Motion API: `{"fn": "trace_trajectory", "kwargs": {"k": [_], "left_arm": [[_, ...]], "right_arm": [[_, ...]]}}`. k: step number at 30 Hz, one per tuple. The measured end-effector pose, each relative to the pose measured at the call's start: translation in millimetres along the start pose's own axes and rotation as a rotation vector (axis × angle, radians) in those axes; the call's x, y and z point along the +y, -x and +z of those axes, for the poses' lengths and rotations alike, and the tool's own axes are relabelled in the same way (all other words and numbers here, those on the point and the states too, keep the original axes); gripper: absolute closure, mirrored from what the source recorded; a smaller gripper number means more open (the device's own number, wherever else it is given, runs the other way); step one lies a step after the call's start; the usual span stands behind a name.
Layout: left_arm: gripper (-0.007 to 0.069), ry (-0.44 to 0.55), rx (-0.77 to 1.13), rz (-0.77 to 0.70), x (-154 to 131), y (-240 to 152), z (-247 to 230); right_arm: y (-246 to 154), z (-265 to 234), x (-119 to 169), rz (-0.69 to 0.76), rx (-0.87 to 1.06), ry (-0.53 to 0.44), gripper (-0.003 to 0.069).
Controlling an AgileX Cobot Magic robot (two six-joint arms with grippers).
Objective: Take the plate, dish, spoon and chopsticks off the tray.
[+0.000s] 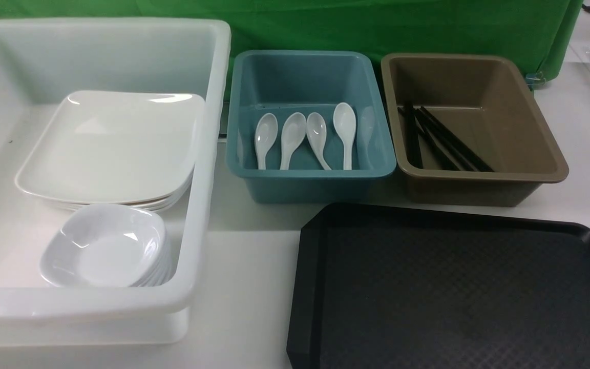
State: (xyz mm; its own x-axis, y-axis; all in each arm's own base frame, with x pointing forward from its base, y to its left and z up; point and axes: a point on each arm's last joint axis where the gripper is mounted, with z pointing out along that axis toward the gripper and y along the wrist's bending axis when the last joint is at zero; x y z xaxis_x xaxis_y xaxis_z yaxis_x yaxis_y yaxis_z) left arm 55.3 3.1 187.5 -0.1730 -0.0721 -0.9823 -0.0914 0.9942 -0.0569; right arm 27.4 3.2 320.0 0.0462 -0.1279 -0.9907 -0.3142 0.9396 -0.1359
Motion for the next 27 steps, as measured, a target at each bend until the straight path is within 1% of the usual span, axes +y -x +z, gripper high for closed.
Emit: {"fn": "trace_trajectory", "kwargs": {"k": [2, 7, 9, 11, 14, 15, 16, 17, 19, 21, 23, 27], "left_arm": [[0.0615, 0.0, 0.0, 0.0, 0.0, 0.0, 0.0], [0.0615, 0.0, 0.001, 0.0, 0.0, -0.1, 0.0], [0.0615, 0.0, 0.001, 0.004, 0.0, -0.1, 0.0], [0.0615, 0.0, 0.001, 0.005, 0.0, -0.1, 0.0], [0.0615, 0.001, 0.001, 0.007, 0.1, -0.1, 0.0], [0.0615, 0.001, 0.001, 0.007, 0.1, -0.1, 0.0], [0.0615, 0.001, 0.001, 0.008, 0.1, -0.1, 0.0], [0.0615, 0.001, 0.001, 0.008, 0.1, -0.1, 0.0], [0.0615, 0.001, 0.001, 0.008, 0.1, -0.1, 0.0], [0.0615, 0.001, 0.001, 0.008, 0.1, -0.1, 0.0], [0.0615, 0.001, 0.003, 0.01, 0.1, -0.2, 0.0], [0.0615, 0.001, 0.006, 0.013, 0.1, -0.5, 0.0]], "right_arm": [[-0.5, 0.2, 1.7, -0.003, 0.002, 0.018, 0.0463], [-4.2, 0.9, 2.7, 0.029, 0.026, 0.025, 0.0461], [-7.0, 0.8, 2.4, 0.029, 0.04, 0.006, 0.0459], [-13.9, 1.8, 1.8, 0.028, 0.068, -0.046, 0.0456], [-33.3, 6.8, 0.4, 0.033, 0.138, -0.155, 0.0447], [-44.4, 9.9, 0.2, 0.032, 0.169, -0.142, 0.0445], [-57.1, 12.4, -0.2, 0.04, 0.214, -0.226, 0.044], [-62.7, 13.4, -0.3, 0.043, 0.231, -0.239, 0.0439], [-91.7, 16.6, 0.0, 0.055, 0.307, -0.292, 0.0431], [-115.5, 17.9, 1.7, 0.063, 0.361, -0.325, 0.0428], [-146.3, 18.8, 5.1, 0.073, 0.415, -0.314, 0.0425], [-147.6, 19.9, 5.3, 0.067, 0.39, -0.313, 0.0421]]}}
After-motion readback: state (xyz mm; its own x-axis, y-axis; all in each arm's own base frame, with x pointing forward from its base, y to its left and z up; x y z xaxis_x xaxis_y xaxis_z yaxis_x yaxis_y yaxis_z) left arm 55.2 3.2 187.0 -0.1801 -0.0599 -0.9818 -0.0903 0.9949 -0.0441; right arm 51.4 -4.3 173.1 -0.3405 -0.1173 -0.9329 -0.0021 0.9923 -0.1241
